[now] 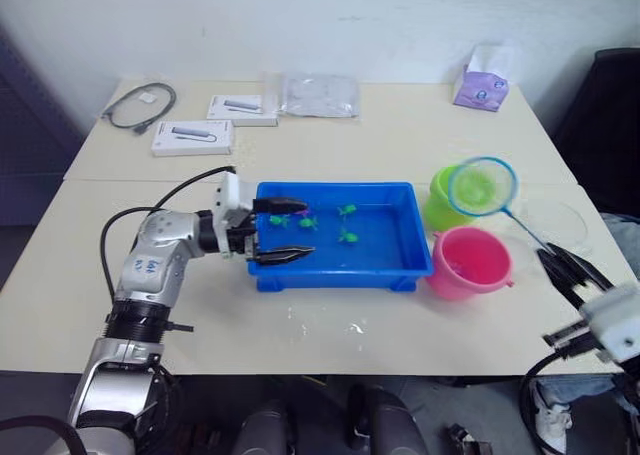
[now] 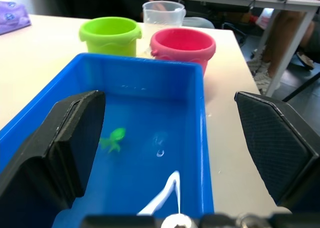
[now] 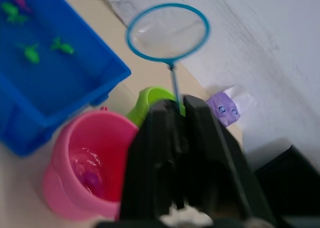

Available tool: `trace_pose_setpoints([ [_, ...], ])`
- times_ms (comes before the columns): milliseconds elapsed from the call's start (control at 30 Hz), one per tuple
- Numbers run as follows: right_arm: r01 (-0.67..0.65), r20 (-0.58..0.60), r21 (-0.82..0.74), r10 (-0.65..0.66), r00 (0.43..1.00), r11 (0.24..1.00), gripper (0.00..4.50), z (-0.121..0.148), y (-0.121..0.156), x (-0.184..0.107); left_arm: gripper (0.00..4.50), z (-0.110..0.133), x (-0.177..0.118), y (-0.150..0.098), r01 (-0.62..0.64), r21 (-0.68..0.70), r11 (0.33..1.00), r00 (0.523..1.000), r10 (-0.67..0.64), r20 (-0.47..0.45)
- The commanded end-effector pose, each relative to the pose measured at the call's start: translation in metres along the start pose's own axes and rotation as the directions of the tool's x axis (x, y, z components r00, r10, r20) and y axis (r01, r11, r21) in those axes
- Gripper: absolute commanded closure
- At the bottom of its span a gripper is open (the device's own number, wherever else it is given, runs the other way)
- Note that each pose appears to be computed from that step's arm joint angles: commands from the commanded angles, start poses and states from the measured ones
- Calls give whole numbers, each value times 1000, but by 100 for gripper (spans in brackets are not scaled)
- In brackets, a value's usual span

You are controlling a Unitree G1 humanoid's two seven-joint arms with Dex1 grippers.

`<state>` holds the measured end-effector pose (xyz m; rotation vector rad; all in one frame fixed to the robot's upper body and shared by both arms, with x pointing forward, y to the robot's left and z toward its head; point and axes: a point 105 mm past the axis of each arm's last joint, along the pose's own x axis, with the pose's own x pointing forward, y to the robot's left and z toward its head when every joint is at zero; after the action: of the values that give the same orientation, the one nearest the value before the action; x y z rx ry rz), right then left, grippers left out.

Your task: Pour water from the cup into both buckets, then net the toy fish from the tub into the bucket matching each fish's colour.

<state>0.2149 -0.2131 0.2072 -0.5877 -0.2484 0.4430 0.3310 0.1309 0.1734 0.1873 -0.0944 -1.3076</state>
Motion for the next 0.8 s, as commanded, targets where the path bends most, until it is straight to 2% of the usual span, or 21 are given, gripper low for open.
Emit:
trace_pose_setpoints([
  [33, -190, -72, 259, 216, 974, 947, 450, -1, 35, 25, 5, -3, -39, 15, -134, -23, 991, 991, 133, -27],
  [167, -187, -113, 397, 250, 962, 898, 450, -6, 37, 52, 5, -7, -63, 17, -206, -19, 978, 977, 204, -61],
  [367, -229, -219, 493, 374, 901, 839, 450, -29, 60, 86, 5, -11, -70, 11, -247, -15, 969, 966, 244, -86],
  [500, -258, -193, 569, 431, 881, 781, 450, -29, 79, 114, 5, -9, -66, 6, -263, -19, 965, 963, 262, -68],
  [800, -272, -146, 564, 418, 897, 780, 450, -17, 84, 145, 5, -10, -64, 2, -273, -17, 962, 960, 271, -66],
])
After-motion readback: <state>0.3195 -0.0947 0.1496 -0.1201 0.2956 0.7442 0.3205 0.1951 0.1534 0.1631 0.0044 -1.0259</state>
